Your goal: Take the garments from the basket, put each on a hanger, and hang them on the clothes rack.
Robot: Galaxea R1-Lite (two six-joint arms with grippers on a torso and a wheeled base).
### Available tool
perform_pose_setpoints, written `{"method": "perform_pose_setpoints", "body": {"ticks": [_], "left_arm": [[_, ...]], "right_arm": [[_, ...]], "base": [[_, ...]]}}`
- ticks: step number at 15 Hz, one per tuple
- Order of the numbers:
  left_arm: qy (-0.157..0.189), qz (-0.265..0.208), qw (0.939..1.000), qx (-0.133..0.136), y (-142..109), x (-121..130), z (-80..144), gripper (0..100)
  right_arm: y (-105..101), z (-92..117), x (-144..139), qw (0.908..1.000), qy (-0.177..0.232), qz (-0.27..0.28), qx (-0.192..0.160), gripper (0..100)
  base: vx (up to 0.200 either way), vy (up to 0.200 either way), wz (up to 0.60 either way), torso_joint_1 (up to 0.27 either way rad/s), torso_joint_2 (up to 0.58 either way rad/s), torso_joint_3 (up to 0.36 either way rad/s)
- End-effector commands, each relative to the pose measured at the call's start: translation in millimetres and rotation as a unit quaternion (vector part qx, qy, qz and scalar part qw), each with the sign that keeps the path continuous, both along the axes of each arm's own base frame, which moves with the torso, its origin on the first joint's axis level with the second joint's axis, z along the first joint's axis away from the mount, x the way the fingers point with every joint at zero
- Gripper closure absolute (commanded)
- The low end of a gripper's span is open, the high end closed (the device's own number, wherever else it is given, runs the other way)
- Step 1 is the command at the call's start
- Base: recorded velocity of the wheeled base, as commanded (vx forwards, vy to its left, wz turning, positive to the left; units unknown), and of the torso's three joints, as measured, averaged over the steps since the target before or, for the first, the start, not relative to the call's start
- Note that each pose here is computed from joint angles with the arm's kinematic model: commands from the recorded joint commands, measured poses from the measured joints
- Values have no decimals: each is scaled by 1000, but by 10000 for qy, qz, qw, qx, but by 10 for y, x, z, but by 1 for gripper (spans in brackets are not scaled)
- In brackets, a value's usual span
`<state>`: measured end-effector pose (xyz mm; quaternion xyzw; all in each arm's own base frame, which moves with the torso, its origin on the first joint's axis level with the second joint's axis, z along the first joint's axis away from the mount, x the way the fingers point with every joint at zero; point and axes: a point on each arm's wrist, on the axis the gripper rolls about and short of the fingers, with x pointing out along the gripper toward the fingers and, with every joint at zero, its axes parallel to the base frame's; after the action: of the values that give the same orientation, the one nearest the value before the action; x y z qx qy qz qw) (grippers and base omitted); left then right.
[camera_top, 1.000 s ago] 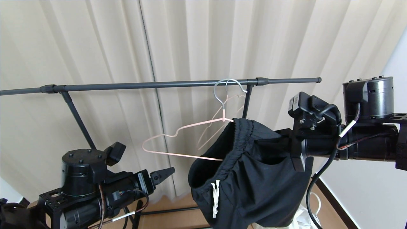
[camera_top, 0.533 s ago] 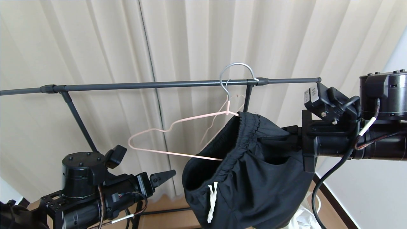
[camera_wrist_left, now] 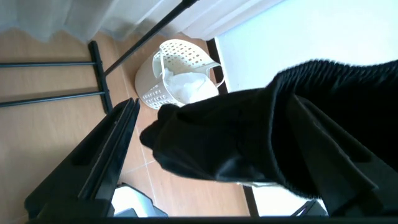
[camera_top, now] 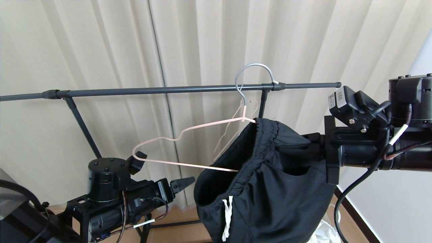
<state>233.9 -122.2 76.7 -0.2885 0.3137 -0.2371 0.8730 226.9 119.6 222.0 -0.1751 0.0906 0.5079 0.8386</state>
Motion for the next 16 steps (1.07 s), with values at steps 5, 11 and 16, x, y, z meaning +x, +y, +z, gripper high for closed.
{"method": "perform_pose_setpoints", "body": {"ticks": [5,11,16], "left_arm": [[85,-173,9998,78,-110,3,-103,0],[90,-389,9991,164,-224,-20,-175,0],[-25,-300,9994,181,-185,-32,-129,100]], "right_arm": [[12,-3,-3,10000,1,27,-2,100],[18,-6,-17,10000,1,50,-2,100],[22,-26,0,10000,36,42,-18,100]], "base": [[0,0,0,0,0,0],[0,0,0,0,0,0],[0,0,0,0,0,0]]}}
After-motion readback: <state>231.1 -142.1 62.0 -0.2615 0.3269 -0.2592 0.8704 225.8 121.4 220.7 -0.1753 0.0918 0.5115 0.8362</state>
